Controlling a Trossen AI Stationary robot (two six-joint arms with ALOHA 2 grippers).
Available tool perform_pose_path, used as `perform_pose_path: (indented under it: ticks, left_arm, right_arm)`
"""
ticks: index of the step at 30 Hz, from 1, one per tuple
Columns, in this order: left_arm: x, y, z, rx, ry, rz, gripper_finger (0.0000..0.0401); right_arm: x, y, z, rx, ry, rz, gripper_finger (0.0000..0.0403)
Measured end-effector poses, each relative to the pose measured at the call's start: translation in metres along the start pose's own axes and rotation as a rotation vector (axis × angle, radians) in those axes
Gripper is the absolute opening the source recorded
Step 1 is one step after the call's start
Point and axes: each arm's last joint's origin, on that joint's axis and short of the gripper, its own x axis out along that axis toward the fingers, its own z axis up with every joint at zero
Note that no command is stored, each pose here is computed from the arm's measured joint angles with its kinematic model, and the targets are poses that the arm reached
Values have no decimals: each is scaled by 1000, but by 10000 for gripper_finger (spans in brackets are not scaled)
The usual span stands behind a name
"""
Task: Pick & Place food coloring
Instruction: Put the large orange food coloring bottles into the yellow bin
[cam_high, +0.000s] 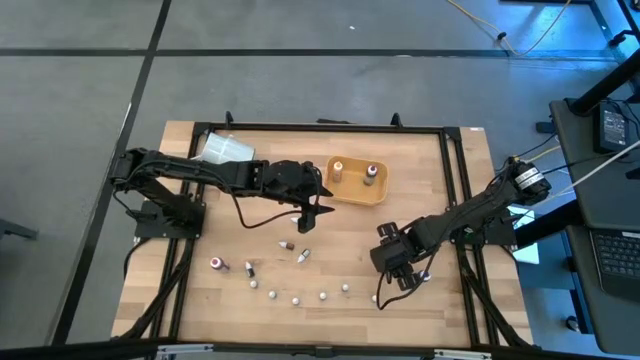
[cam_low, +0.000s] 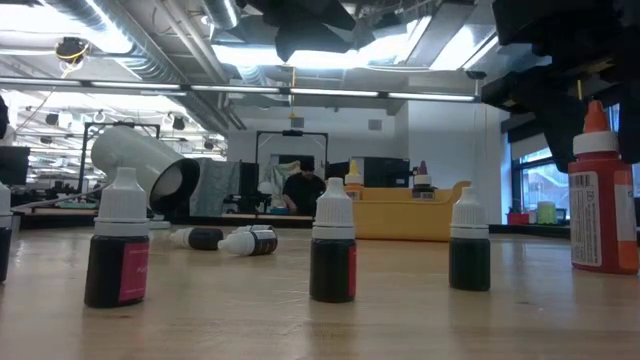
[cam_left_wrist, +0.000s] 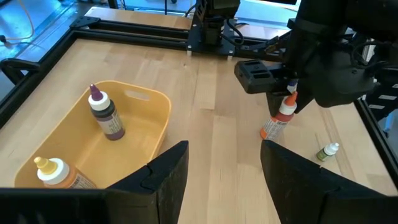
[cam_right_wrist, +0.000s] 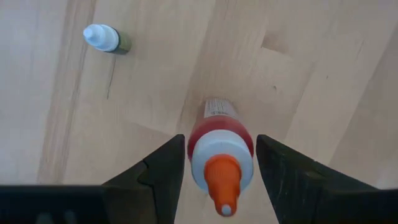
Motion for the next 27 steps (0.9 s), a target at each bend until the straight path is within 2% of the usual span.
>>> perform_pose_path:
  ticks: [5,14,22,27]
  left_arm:
    - [0,0,0,0,0,0,196]
    - [0,0,0,0,1,1,196]
    - [0,1,0,0,-1,21,196]
    - [0,1,0,0,-1,22,194]
  right_arm:
    - [0,0,0,2,-5,1,193]
    - [-2,0,1,27,-16,-3,125]
    - [-6,0,2,80,5,-6,124]
    - [-32,-2,7,80,31,-90,124]
